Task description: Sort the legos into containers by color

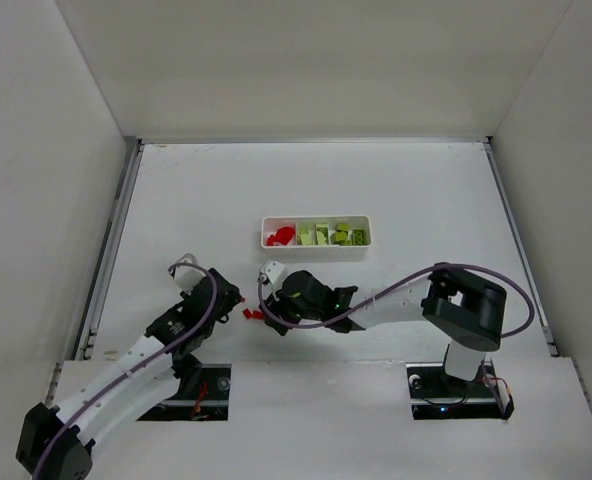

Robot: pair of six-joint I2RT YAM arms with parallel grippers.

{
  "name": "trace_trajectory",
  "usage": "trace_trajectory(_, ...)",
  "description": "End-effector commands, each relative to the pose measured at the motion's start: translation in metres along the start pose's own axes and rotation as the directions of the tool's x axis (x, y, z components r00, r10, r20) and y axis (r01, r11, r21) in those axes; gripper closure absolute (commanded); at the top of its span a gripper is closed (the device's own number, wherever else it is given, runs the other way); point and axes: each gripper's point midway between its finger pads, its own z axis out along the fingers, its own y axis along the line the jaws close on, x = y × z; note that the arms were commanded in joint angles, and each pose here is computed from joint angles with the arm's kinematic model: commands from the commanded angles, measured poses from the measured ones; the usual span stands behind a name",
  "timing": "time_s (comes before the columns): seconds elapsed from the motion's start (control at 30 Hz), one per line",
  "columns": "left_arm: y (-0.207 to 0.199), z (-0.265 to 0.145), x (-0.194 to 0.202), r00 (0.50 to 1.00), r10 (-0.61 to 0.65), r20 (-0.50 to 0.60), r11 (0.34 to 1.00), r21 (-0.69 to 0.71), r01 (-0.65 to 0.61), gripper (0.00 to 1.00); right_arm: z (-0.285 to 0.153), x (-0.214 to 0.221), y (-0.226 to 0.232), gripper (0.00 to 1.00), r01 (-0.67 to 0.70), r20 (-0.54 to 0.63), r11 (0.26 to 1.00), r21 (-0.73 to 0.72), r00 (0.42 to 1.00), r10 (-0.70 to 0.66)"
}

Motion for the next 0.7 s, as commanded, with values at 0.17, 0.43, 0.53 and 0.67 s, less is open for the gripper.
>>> trace_trajectory(0.17, 0.002, 0.004, 0.004, 0.992, -0.122, -0.026, 0.992, 0.028, 0.123, 0.54, 0.019, -0.028, 0.011, 0.37, 0.062, 0.054, 0.998, 0.009, 0.997, -0.063)
trace_trajectory(0.43, 0.005, 0.006, 0.005, 0.989, -0.146, -0.037, 0.989, 0.022, 0.147, 0.57, 0.035, -0.025, 0.015, 0.42, 0.089, 0.035, 0.996, 0.014, 0.995, -0.089)
trace_trajectory(0.53, 0.008, 0.007, 0.005, 0.988, -0.149, -0.038, 0.989, 0.010, 0.149, 0.58, 0.038, -0.021, 0.018, 0.44, 0.112, 0.020, 0.994, 0.016, 0.993, -0.113)
trace_trajectory(0.67, 0.009, 0.008, 0.005, 0.990, -0.138, -0.043, 0.990, -0.010, 0.137, 0.58, 0.043, -0.013, 0.019, 0.48, 0.133, -0.004, 0.991, 0.031, 0.991, -0.133)
